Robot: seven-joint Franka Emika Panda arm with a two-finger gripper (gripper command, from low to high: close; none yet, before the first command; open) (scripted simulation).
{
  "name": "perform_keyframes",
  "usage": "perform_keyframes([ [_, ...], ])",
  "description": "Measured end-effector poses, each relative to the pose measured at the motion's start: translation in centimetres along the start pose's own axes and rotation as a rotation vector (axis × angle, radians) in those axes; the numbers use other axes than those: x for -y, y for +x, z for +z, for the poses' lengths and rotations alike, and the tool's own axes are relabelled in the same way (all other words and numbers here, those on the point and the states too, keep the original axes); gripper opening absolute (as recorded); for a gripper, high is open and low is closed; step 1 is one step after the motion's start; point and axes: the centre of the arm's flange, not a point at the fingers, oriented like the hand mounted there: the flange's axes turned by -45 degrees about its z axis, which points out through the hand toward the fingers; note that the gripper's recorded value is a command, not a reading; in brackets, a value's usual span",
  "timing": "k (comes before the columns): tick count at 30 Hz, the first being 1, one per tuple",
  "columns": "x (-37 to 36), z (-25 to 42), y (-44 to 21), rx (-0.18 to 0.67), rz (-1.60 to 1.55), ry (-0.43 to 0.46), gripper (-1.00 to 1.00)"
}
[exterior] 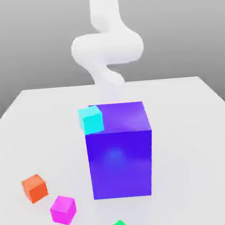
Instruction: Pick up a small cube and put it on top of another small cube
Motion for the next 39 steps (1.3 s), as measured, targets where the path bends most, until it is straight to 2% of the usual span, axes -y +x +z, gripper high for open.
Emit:
perform_keyframes([
  [7,-2.8,14.1,-10.6,0.462,-0.209,0.075,0.00],
  [9,-3.1,17.8,-14.1,0.562,-0.256,0.104,0.00],
  [11,-3.3,21.5,-17.5,0.625,-0.285,0.125,0.00],
  [12,-3.3,23.0,-18.9,0.641,-0.292,0.130,-1.00],
  [19,-3.3,23.5,-19.5,0.652,-0.296,0.139,-1.00],
  [24,-3.9,19.2,-16.4,0.654,-0.307,0.136,-1.00],
  [31,-13.1,15.0,-17.8,0.616,-0.457,0.129,-1.00],
  [39,-22.9,9.8,-23.2,0.603,-0.634,0.127,-1.00],
])
